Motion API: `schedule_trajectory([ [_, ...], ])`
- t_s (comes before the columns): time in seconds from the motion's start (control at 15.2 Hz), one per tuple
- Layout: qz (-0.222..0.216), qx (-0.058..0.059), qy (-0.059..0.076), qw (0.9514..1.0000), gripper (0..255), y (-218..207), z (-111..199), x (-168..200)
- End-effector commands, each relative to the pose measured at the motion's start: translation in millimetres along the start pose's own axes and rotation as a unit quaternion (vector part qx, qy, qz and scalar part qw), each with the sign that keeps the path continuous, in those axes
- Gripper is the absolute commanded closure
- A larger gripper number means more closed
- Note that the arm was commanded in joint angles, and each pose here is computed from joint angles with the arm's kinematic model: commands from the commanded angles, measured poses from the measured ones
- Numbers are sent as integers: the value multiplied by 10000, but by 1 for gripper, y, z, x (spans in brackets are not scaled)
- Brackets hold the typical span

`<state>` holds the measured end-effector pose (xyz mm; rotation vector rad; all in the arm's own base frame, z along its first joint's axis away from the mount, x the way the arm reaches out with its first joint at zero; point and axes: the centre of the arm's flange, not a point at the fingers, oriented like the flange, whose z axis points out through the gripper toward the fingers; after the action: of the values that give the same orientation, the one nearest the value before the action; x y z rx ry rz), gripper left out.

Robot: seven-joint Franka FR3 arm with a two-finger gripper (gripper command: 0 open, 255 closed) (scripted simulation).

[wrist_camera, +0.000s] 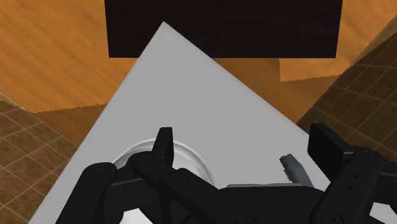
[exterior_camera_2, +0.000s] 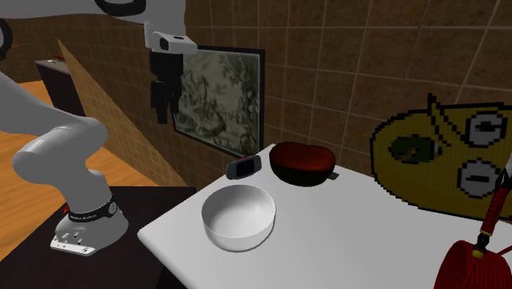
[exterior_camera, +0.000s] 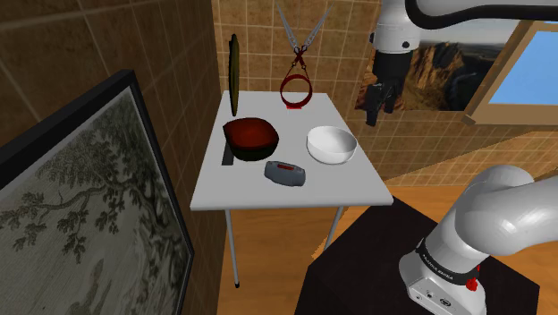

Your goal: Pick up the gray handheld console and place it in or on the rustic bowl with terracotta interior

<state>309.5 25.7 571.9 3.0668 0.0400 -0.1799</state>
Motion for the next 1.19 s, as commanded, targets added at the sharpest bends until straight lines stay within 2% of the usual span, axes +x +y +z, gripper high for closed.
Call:
schedule_trajectory([
  [0.0,0,0,0,10000,0,0,0,0],
  [0.26,-462,37,120,9989,0,-16,31,35],
  [0.53,-922,74,239,9954,0,-35,62,70],
  [0.79,-1380,110,359,9897,0,-57,91,103],
  [1.12,-1949,156,506,9794,0,-90,126,142],
])
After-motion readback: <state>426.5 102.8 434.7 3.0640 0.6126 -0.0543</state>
